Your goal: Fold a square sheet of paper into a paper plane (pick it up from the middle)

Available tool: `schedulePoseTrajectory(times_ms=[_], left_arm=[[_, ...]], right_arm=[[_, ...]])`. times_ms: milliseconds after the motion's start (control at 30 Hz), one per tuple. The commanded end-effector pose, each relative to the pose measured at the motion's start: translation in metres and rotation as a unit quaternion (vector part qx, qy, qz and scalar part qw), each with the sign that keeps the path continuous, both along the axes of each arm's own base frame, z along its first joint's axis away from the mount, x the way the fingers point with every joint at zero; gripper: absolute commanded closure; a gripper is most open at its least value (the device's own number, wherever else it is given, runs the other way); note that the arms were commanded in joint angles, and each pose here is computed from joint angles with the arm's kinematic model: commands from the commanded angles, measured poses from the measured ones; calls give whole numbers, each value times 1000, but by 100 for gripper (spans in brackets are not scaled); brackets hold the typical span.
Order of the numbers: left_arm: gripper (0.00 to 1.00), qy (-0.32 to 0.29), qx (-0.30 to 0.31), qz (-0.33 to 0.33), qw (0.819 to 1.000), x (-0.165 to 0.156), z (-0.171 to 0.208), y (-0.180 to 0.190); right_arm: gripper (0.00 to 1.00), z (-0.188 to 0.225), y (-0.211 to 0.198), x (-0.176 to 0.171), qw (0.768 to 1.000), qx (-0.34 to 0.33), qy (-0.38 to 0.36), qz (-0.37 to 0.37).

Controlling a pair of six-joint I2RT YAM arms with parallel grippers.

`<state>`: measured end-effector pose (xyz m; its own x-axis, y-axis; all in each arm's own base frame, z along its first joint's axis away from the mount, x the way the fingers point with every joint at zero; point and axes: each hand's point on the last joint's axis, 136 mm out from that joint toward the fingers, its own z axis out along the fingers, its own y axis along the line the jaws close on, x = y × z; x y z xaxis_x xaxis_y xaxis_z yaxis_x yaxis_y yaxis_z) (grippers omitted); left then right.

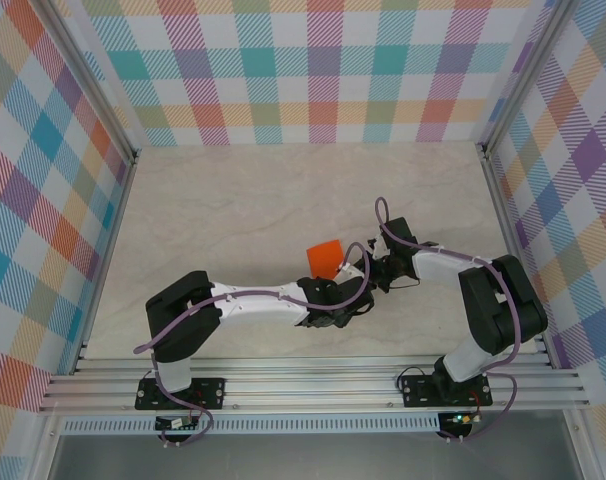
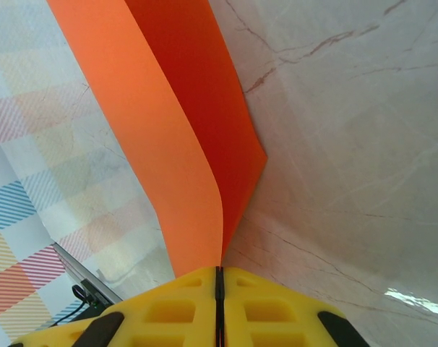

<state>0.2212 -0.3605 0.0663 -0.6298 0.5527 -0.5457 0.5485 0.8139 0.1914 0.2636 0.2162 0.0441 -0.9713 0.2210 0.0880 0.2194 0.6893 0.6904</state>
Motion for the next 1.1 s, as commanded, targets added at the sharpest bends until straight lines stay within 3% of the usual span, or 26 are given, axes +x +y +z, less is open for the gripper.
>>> schedulePoseTrajectory(times_ms=[0,1067], left_arm=[[28,-14,9,2,1000,-1,2,4],[28,-20,-8,39,999,9,0,23]], right_arm=[[91,0,5,1,1000,1,0,14],[90,-3,4,-1,1000,-3,-2,17]])
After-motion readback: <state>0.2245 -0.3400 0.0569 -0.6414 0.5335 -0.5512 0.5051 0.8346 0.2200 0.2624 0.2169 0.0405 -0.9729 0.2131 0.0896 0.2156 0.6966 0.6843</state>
